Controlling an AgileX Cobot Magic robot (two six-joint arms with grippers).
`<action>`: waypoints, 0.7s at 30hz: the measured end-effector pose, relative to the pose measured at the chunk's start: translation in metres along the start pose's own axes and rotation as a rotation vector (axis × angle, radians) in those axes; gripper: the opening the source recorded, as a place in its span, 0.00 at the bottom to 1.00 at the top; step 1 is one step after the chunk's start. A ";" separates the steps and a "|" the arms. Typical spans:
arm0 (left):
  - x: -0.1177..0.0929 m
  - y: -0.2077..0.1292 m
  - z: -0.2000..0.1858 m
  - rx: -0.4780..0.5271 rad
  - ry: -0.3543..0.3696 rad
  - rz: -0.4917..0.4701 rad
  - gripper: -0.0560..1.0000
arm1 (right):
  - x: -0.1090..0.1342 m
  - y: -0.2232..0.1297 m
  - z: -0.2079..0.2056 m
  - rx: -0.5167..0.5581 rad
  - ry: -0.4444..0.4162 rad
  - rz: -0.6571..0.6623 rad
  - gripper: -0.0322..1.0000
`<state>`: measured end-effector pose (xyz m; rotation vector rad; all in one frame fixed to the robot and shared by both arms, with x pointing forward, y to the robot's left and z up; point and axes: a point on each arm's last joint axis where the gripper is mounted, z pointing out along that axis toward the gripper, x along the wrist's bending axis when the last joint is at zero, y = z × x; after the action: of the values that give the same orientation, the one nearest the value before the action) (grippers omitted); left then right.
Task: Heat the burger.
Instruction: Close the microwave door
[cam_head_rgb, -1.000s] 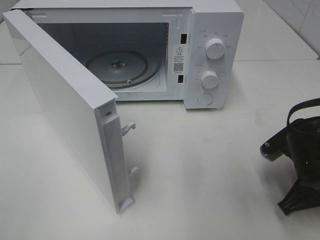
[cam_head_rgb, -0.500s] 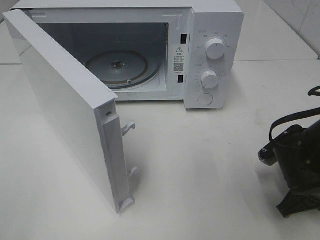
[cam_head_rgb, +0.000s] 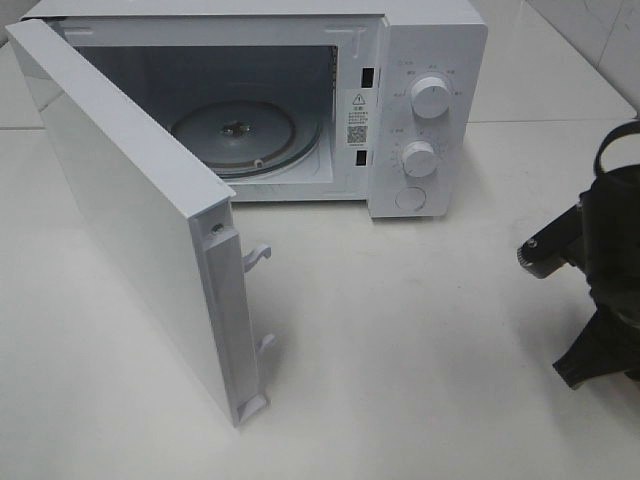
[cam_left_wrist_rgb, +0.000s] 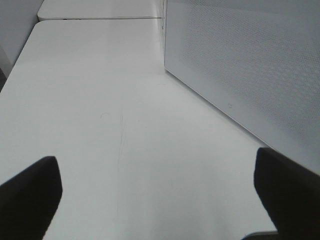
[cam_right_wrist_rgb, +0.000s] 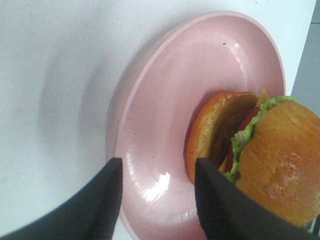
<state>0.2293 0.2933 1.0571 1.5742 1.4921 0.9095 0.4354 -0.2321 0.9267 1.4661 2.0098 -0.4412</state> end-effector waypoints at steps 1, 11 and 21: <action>0.000 0.000 0.000 0.000 0.000 0.000 0.98 | 0.000 0.000 0.000 0.000 0.000 0.000 0.48; 0.000 0.000 0.000 0.000 0.000 0.000 0.98 | -0.029 -0.007 -0.051 -0.134 0.230 0.053 0.65; 0.000 0.000 0.000 0.000 0.000 0.000 0.98 | -0.047 -0.038 -0.088 -0.255 0.471 -0.009 0.74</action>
<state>0.2293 0.2933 1.0571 1.5742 1.4921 0.9095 0.3851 -0.2279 1.0204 1.4960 2.3255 0.1765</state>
